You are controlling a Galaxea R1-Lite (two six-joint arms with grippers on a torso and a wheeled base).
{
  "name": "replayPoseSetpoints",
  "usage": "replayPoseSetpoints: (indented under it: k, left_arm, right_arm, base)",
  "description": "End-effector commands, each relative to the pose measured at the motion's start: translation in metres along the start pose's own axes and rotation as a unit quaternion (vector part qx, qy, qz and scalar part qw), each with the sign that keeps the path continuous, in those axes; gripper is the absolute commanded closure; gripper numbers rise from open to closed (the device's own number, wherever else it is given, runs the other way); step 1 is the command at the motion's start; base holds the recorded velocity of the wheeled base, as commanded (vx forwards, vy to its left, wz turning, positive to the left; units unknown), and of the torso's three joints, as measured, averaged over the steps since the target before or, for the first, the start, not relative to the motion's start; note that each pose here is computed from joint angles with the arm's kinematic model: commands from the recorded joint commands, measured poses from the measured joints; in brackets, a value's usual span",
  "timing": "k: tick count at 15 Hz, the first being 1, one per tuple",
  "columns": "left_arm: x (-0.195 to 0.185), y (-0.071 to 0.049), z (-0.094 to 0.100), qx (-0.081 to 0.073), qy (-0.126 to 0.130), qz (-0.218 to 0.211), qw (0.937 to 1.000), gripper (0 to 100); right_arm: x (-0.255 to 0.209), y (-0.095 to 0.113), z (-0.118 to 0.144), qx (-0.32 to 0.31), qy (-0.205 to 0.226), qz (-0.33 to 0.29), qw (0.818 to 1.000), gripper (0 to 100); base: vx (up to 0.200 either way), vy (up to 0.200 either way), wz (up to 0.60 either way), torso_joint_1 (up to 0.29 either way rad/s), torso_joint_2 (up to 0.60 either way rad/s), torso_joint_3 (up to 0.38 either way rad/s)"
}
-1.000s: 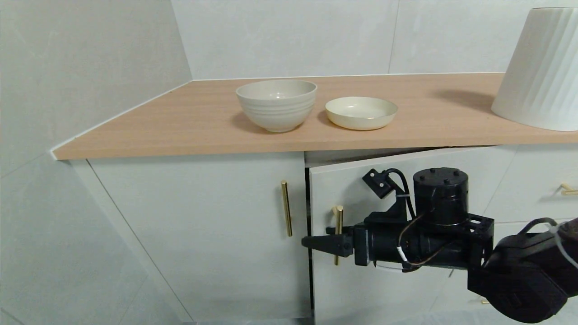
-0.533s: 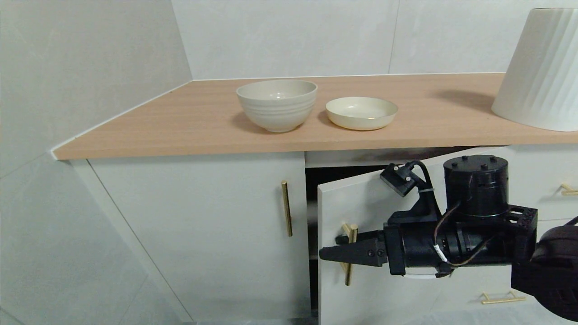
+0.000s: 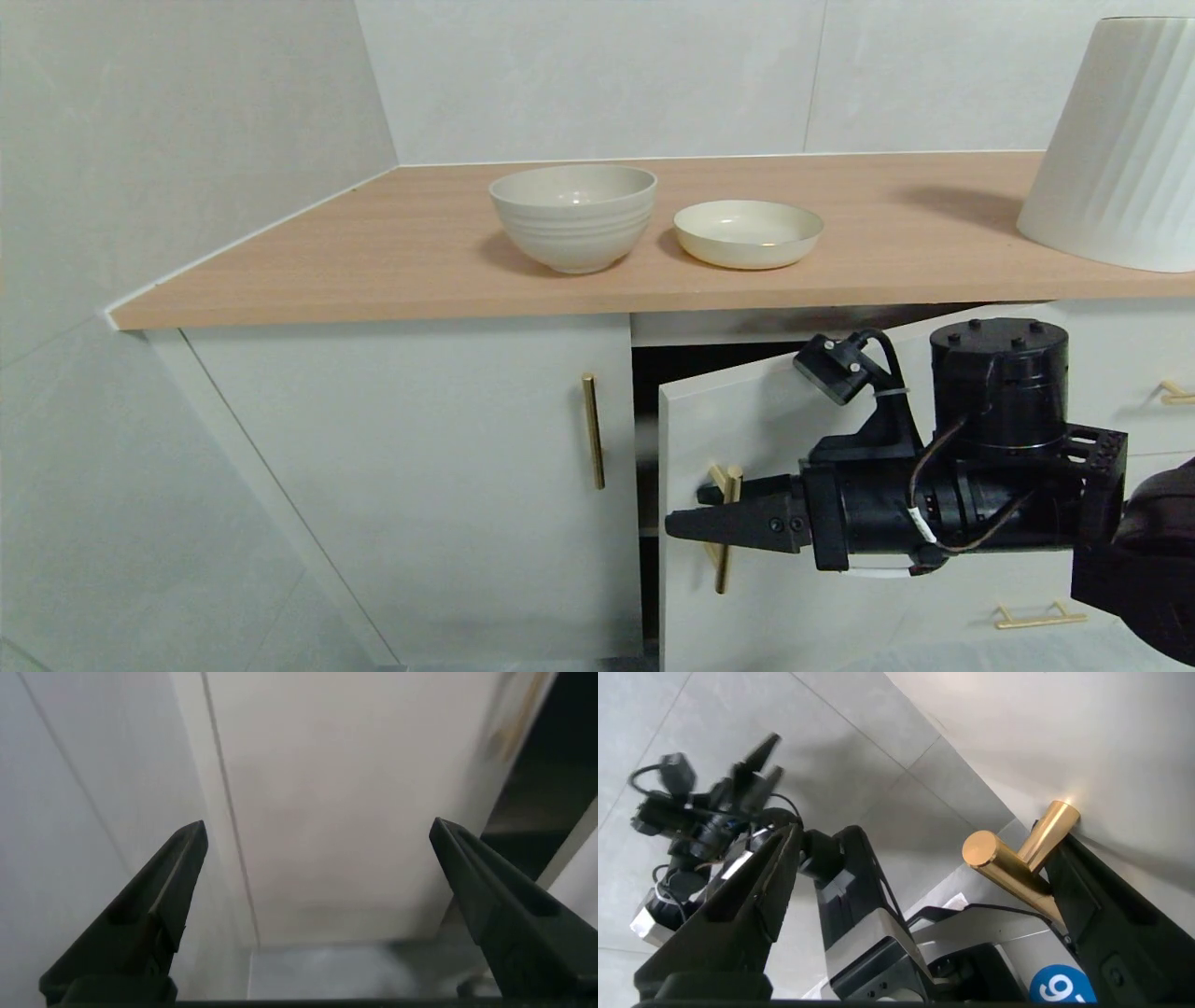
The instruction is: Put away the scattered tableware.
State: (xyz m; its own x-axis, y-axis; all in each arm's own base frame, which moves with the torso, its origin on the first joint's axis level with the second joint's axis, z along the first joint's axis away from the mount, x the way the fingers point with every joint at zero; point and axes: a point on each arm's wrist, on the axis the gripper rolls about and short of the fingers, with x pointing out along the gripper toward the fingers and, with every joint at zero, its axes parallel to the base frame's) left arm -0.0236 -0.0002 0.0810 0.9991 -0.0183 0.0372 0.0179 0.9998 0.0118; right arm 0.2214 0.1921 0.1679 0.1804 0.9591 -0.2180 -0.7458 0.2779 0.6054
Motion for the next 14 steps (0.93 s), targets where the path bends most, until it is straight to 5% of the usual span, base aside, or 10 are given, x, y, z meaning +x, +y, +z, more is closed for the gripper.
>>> replayPoseSetpoints:
  k: [1, 3, 4, 7, 9, 10, 13, 14]
  left_arm:
    - [-0.005, -0.001, 0.019, 0.003, -0.032, -0.028, 0.9991, 0]
    - [-0.004, -0.004, 0.044, -0.003, 0.004, -0.116, 0.9933, 0]
    - [0.002, -0.007, 0.066, -0.01, 0.036, -0.173, 0.9843, 0]
    - [0.042, -0.009, 0.114, -0.03, 0.095, -0.257, 0.9612, 0]
    - [0.085, -0.013, 0.125, -0.056, 0.166, -0.323, 0.9302, 0]
    - [0.093, -0.014, 0.124, -0.06, 0.181, -0.334, 0.9231, 0]
    - [0.146, -0.038, 0.112, -0.084, 0.271, -0.408, 0.8677, 0]
    - [0.16, -0.045, 0.099, -0.089, 0.292, -0.413, 0.8577, 0]
  right_arm:
    - [-0.001, 0.001, -0.001, -0.001, 0.0, 0.002, 1.0, 0]
    - [-0.002, 0.002, -0.001, -0.002, -0.002, 0.003, 1.0, 0]
    - [-0.002, 0.002, -0.003, -0.001, 0.001, 0.003, 1.0, 0]
    - [-0.003, 0.005, -0.004, -0.002, 0.001, 0.004, 1.0, 0]
    - [-0.004, 0.005, -0.004, -0.002, 0.0, 0.005, 1.0, 0]
    - [-0.004, 0.005, -0.004, -0.002, 0.0, 0.005, 1.0, 0]
    - [-0.004, 0.006, -0.004, -0.002, 0.0, 0.005, 1.0, 0]
    - [-0.004, 0.006, -0.003, -0.003, -0.001, 0.005, 1.0, 0]
  base:
    - [0.0, 0.0, 0.0, 0.0, 0.0, 0.0]
    - [0.0, 0.0, 0.0, 0.0, 0.0, 0.0]
    - [0.0, 0.0, 0.0, 0.0, 0.0, 0.0]
    - [0.0, 0.0, 0.0, 0.0, 0.0, 0.0]
    - [0.0, 0.0, 0.0, 0.0, 0.0, 0.0]
    - [0.0, 0.0, 0.0, 0.0, 0.0, 0.0]
    - [0.0, 0.0, 0.0, 0.0, 0.0, 0.0]
    - [0.0, 0.0, 0.0, 0.0, 0.0, 0.0]
